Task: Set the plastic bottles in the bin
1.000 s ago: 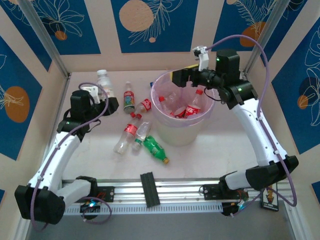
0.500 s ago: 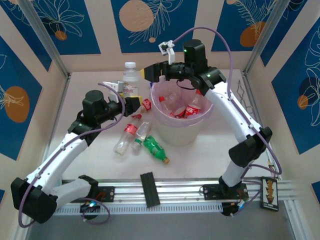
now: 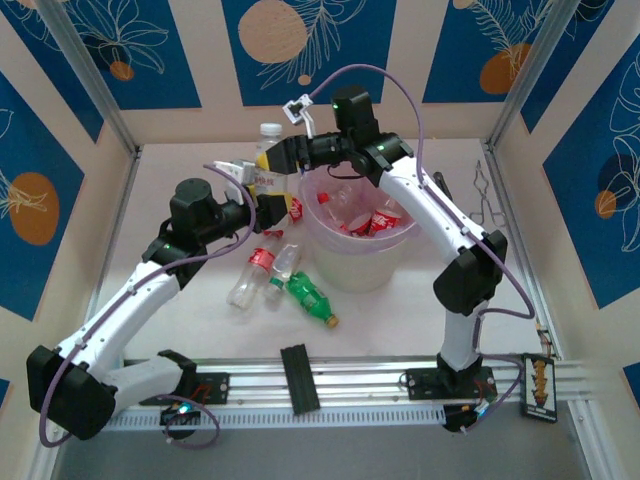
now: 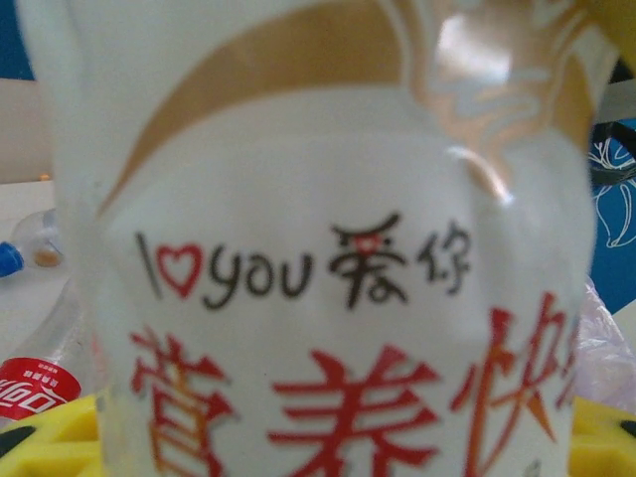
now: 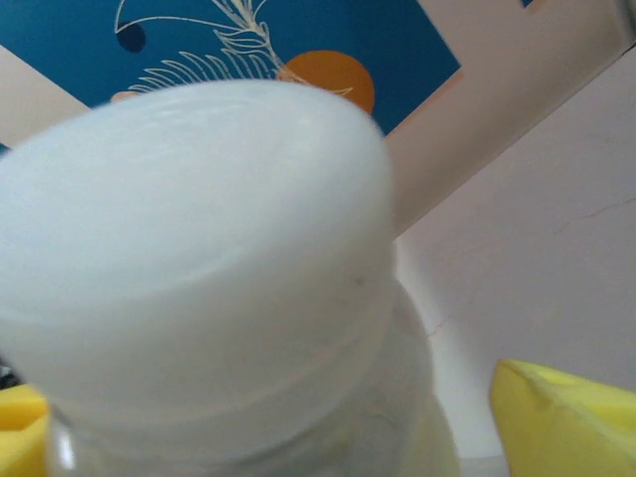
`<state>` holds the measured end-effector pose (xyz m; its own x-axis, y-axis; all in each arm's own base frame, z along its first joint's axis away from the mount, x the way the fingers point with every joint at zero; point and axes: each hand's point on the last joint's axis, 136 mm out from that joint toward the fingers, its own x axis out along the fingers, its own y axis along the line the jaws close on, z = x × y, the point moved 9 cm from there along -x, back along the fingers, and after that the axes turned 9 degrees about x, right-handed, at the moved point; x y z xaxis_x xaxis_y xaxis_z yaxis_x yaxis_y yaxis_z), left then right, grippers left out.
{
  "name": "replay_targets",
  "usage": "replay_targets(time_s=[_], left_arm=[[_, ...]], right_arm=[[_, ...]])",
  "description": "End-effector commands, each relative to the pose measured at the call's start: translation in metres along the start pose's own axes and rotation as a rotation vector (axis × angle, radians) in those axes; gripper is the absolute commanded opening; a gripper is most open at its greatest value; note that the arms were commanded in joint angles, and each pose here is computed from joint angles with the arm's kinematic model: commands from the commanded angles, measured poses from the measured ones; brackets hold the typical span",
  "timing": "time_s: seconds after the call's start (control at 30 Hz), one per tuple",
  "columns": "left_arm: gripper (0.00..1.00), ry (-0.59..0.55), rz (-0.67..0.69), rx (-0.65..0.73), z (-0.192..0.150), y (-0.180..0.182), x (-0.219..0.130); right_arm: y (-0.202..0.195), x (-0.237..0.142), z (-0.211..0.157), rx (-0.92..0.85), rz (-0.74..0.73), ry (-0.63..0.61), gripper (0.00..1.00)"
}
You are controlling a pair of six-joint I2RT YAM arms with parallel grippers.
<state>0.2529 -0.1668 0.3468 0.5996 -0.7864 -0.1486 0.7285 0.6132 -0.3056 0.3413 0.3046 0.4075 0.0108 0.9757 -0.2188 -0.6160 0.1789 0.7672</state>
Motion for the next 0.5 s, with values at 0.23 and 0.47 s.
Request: replay_targets(time_s=[0.23,0.47], left_arm=[[0.48,-0.072,-0.037,0.025,0.018,-0.009,-0.001],[1.00,-0.114,-0.035,0.046,0.022,-0.014,-0.013]], right_arm=[[0.019,-0.002,0.003,-0.044,0.066,0.016,0.54],[0.032,-0.014,0.012,-0.120,0.026,-0.039,0.52]])
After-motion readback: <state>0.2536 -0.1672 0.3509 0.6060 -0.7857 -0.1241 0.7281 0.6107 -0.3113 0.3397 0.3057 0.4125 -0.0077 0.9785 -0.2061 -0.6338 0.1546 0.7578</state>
